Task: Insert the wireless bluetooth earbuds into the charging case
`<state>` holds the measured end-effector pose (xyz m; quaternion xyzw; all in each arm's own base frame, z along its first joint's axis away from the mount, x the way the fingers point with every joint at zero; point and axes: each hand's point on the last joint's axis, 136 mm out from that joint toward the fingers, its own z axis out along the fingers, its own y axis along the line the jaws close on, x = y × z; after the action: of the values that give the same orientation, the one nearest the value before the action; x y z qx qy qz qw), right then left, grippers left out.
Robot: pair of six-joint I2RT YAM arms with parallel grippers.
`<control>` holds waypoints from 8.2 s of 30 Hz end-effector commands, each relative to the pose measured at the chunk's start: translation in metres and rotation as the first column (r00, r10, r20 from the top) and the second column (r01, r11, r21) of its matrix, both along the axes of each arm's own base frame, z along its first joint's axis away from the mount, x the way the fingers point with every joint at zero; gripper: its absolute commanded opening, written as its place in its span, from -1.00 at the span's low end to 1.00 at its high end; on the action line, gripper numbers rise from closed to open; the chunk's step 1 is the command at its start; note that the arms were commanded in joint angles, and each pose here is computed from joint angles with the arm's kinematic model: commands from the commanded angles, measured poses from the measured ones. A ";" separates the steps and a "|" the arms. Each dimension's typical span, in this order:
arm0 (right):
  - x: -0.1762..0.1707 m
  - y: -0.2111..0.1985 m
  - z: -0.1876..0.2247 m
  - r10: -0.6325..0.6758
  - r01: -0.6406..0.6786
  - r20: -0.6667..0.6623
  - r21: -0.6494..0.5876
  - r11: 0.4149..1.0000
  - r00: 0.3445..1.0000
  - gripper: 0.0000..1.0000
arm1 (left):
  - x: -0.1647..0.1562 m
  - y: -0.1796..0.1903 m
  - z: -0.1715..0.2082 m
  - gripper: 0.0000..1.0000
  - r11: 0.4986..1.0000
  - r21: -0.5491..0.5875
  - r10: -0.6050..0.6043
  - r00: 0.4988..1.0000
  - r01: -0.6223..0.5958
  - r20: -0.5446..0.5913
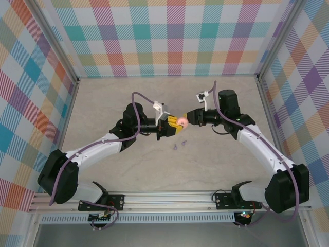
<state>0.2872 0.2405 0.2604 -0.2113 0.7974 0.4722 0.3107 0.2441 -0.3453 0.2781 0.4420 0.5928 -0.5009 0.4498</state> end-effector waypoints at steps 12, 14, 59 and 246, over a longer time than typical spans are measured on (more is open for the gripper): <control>0.001 -0.011 0.009 -0.062 0.065 0.077 -0.037 0.997 0.995 -0.34 | 0.019 0.000 0.000 -0.75 0.995 0.027 0.100 0.995 -0.100 -0.009; 0.009 -0.020 0.003 -0.130 0.135 0.073 -0.077 0.988 0.989 -0.34 | 0.025 0.002 -0.001 -0.75 0.990 0.033 0.135 0.991 -0.135 -0.016; -0.013 -0.080 -0.073 -0.397 0.360 -0.038 -0.349 0.865 0.917 -0.20 | 0.289 0.042 -0.178 -0.58 0.724 0.524 0.690 0.466 -0.449 -0.554; 0.055 -0.008 -0.226 -0.397 0.080 -0.339 -0.668 0.740 0.853 -0.46 | 0.189 0.014 -0.210 0.00 0.713 0.645 0.697 0.386 -0.276 -0.604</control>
<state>0.3386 0.2311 0.0441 -0.0983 0.9774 0.1610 0.0957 0.4321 -0.3140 0.0658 0.0378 0.9382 -0.3101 0.1486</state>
